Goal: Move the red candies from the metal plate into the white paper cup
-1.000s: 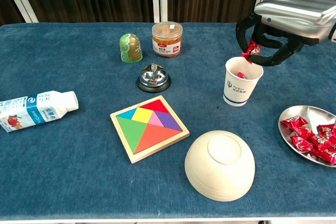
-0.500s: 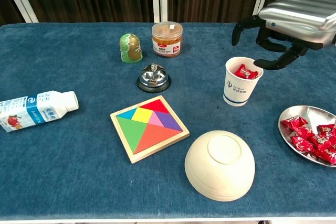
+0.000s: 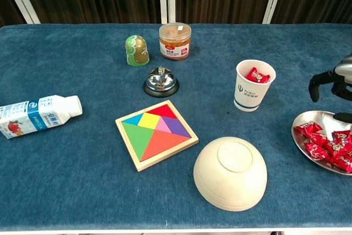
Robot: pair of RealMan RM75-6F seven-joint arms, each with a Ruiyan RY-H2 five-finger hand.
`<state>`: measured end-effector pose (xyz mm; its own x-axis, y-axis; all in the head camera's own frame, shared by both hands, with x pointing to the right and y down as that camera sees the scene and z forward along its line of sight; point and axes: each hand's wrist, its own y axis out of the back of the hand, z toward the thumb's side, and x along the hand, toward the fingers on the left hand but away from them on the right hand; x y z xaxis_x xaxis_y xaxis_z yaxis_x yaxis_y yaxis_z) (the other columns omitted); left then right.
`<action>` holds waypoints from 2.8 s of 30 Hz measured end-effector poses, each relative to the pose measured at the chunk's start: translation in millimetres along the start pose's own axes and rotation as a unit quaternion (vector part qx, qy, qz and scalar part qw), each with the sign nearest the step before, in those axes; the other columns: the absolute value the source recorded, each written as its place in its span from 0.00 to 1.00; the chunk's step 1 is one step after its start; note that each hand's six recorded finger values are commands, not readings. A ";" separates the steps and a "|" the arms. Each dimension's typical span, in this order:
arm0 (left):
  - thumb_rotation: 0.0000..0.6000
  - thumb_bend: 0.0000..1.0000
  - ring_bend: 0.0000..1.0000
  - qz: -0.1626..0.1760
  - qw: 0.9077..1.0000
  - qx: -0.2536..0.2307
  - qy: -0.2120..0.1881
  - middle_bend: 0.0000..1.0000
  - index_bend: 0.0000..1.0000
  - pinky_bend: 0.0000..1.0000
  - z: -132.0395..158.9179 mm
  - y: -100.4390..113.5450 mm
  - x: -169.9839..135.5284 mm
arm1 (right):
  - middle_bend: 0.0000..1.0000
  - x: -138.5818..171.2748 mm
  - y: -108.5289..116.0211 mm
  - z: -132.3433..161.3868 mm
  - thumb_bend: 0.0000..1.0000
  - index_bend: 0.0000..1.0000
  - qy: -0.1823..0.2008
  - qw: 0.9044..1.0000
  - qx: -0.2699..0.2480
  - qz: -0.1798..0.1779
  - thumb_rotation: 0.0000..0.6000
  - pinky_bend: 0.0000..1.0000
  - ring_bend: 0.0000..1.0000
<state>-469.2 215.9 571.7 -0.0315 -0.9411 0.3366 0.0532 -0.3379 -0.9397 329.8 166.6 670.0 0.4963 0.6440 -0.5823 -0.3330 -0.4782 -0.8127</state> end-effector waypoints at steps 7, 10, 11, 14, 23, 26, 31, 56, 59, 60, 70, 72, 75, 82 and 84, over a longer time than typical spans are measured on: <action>1.00 0.00 0.04 0.002 1.000 -0.001 0.002 0.15 0.17 0.00 -0.8 1.2 -1.9 | 0.93 -8.1 -17.6 4.4 0.44 0.51 0.006 1.000 0.002 0.023 1.00 1.00 1.00; 1.00 0.00 0.04 0.003 1.000 0.000 0.004 0.15 0.17 0.00 -2.3 1.8 -2.6 | 0.93 -12.2 -20.6 7.4 0.44 0.51 0.010 1.000 0.002 0.026 1.00 1.00 1.00; 1.00 0.00 0.04 0.003 1.000 0.000 0.005 0.15 0.17 0.00 -2.6 2.2 -2.6 | 0.93 -13.6 -20.9 8.4 0.44 0.51 0.011 1.000 0.001 0.025 1.00 1.00 1.00; 1.00 0.00 0.04 0.003 1.000 0.001 0.004 0.15 0.17 0.00 -2.7 2.7 -2.6 | 0.93 -16.9 -21.1 10.9 0.44 0.51 0.014 1.000 -0.001 0.024 1.00 1.00 1.00; 1.00 0.00 0.04 0.003 1.000 0.000 0.005 0.15 0.17 0.00 -3.5 1.7 -2.9 | 0.93 -23.1 -26.7 21.7 0.44 0.52 0.029 0.999 0.002 0.033 1.00 1.00 1.00; 1.00 0.00 0.04 0.002 1.000 0.000 0.006 0.15 0.17 0.00 -4.3 1.7 -3.4 | 0.93 -24.1 -25.7 23.9 0.44 0.52 0.032 0.999 0.000 0.029 1.00 1.00 1.00; 1.00 0.00 0.04 0.004 1.000 -0.001 0.006 0.15 0.17 0.00 -5.0 2.2 -4.0 | 0.93 -24.6 -24.7 26.1 0.44 0.53 0.035 0.999 0.003 0.029 1.00 1.00 1.00; 1.00 0.00 0.04 0.005 1.000 -0.002 0.000 0.15 0.17 0.00 -1.5 1.5 -3.4 | 0.94 -50.7 72.0 7.6 0.62 0.67 0.001 0.993 -0.038 -0.112 1.00 1.00 1.00; 1.00 0.00 0.04 0.003 1.000 -0.002 0.002 0.15 0.17 0.00 -2.3 1.2 -4.0 | 0.94 -64.8 80.5 9.9 0.62 0.65 0.000 0.993 -0.042 -0.113 1.00 1.00 1.00; 1.00 0.00 0.04 0.003 1.000 -0.001 0.003 0.15 0.17 0.00 -2.6 1.3 -4.2 | 0.94 -68.9 81.0 11.9 0.62 0.65 0.002 0.993 -0.043 -0.111 1.00 1.00 1.00; 1.00 0.00 0.04 0.001 1.000 0.000 0.005 0.15 0.17 0.00 -3.5 0.8 -3.9 | 0.94 -100.1 75.1 35.9 0.61 0.54 0.024 0.995 -0.040 -0.084 1.00 1.00 1.00; 1.00 0.00 0.04 0.001 1.000 0.000 0.005 0.15 0.17 0.00 -3.7 0.7 -3.8 | 0.94 -100.1 74.4 36.4 0.59 0.50 0.024 0.996 -0.039 -0.083 1.00 1.00 1.00; 1.00 0.00 0.04 0.001 1.000 -0.001 0.005 0.15 0.17 0.00 -3.6 0.2 -3.6 | 0.94 -97.7 74.9 34.5 0.55 0.45 0.021 0.995 -0.038 -0.085 1.00 1.00 1.00; 1.00 0.00 0.04 0.001 1.000 -0.002 0.002 0.15 0.17 0.00 -2.0 -0.5 -1.9 | 0.94 -81.9 77.2 22.4 0.53 0.42 0.006 0.995 -0.037 -0.094 1.00 1.00 1.00; 1.00 0.00 0.04 0.001 1.000 -0.002 -0.001 0.15 0.17 0.00 -0.4 -0.4 -0.8 | 0.94 -77.6 75.3 18.3 0.53 0.43 0.001 0.995 -0.036 -0.091 1.00 1.00 1.00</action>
<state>-469.6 216.8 571.7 -0.0300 -0.9420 0.3343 0.0490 -0.3354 -0.9408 251.6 91.5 653.6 0.5452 0.7223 -0.4254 -0.1791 -0.3954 -0.9009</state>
